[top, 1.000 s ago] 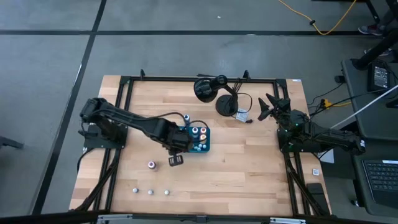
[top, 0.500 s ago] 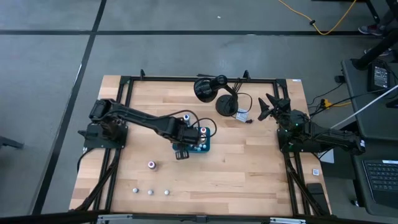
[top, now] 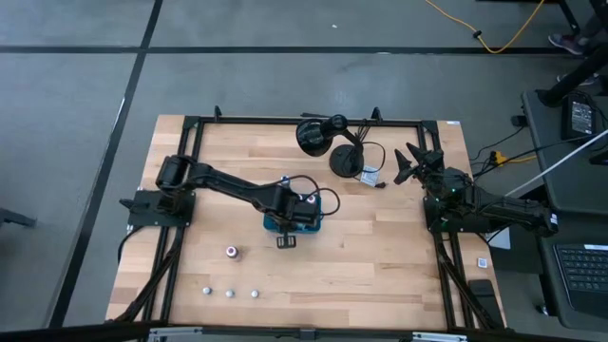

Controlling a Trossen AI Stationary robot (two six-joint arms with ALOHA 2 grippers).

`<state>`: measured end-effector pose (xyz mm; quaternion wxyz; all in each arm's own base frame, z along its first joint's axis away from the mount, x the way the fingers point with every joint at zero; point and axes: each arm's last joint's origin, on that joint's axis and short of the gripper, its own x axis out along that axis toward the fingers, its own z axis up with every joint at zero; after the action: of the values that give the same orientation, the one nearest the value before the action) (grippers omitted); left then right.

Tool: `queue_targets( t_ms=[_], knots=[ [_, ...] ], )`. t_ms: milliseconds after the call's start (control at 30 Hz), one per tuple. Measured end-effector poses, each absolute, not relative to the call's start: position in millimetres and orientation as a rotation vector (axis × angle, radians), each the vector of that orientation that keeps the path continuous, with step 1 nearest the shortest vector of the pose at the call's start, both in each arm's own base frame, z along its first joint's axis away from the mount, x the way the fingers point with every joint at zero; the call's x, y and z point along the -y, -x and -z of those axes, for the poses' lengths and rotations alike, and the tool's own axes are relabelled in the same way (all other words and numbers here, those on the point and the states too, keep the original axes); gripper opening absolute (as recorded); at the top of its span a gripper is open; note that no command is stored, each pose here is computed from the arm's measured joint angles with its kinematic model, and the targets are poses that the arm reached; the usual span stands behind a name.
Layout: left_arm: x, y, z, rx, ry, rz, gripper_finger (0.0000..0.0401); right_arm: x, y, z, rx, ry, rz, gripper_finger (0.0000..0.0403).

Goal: Pick & Place food coloring
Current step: Put the small dark blue food coloring bottle into the blue bin

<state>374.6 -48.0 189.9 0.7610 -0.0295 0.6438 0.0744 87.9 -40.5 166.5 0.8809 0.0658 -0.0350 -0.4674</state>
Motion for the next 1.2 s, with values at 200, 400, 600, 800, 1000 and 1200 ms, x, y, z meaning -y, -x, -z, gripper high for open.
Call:
queue_targets(
  t_ms=[200, 400, 600, 800, 1000, 1200],
  knots=[
    [48.9, -379.6, -178.4, -1.41, 0.069, -0.154, 0.0054, 40.5, -87.8, -166.5, 0.073, -0.137, 0.974, 0.0244],
    [48.7, -381.7, -175.4, -1.407, 0.065, -0.149, 0.0065, 40.5, -87.9, -166.5, 0.073, -0.137, 0.974, 0.0244],
    [45.4, -381.0, -176.3, -1.412, 0.068, -0.158, 0.0102, 40.5, -87.9, -166.4, 0.072, -0.137, 0.974, 0.0244],
    [43.7, -379.3, -182.6, -1.399, 0.063, -0.154, 0.0137, 40.5, -87.9, -166.5, 0.073, -0.137, 0.974, 0.0244],
    [42.5, -378.0, -190.3, -1.376, 0.053, -0.168, 0.0176, 40.5, -87.9, -166.5, 0.073, -0.137, 0.973, 0.0244],
    [41.1, -369.3, -211.4, -1.345, 0.071, -0.176, 0.0207, 40.5, -87.9, -166.5, 0.073, -0.137, 0.974, 0.0244]
  ],
)
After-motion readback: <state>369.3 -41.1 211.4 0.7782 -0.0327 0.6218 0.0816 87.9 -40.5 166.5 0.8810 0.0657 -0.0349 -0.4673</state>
